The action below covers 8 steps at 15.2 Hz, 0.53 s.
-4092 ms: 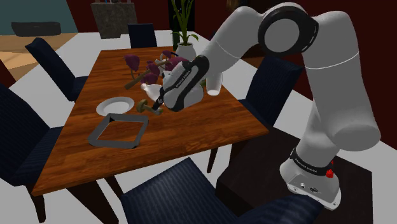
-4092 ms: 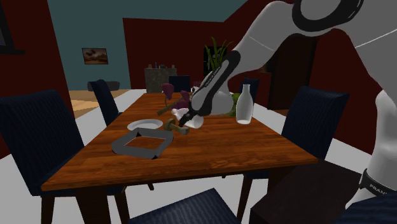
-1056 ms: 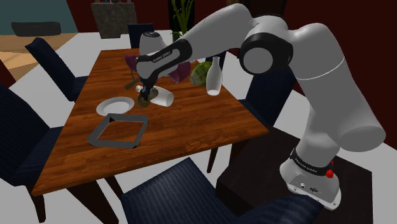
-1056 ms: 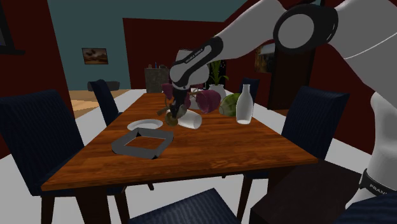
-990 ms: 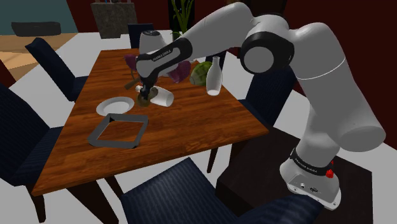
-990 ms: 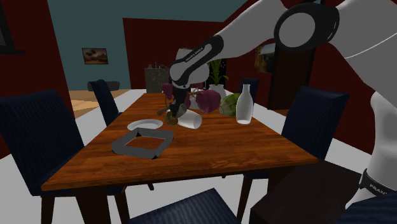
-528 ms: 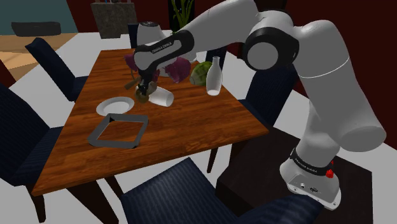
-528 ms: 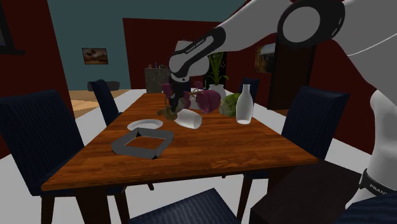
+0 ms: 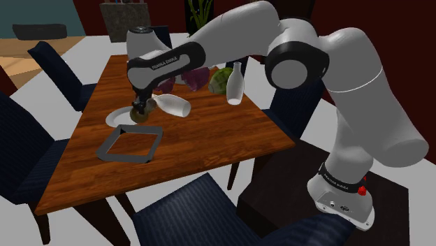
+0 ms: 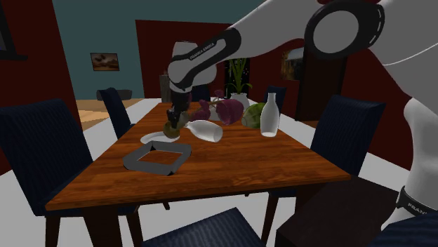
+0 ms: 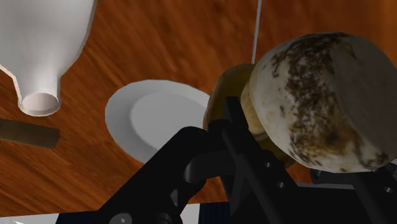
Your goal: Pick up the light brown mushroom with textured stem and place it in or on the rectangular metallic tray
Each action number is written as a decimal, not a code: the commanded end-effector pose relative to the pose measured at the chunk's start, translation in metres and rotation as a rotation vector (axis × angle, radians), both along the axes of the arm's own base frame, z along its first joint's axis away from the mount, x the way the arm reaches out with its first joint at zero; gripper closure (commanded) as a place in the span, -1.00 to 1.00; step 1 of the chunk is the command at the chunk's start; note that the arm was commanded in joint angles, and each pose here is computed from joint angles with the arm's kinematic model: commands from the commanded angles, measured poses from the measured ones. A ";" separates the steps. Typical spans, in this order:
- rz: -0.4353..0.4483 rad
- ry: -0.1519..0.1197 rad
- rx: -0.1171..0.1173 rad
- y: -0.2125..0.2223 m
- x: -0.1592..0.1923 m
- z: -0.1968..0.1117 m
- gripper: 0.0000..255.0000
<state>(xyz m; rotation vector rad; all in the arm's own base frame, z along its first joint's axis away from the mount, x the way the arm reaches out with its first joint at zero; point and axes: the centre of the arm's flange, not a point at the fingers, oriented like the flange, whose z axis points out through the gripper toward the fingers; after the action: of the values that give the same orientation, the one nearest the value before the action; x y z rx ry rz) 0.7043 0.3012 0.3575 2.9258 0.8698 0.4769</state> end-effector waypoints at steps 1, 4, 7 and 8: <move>-0.001 -0.001 0.000 0.028 -0.003 0.001 1.00; -0.001 -0.001 0.000 0.067 -0.011 0.001 1.00; -0.001 -0.001 0.000 0.090 -0.016 -0.009 1.00; -0.001 -0.001 0.000 0.090 -0.016 -0.014 1.00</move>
<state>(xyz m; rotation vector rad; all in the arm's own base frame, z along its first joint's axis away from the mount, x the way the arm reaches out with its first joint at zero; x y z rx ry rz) 0.6887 0.3892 0.3471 2.9260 0.8693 0.4768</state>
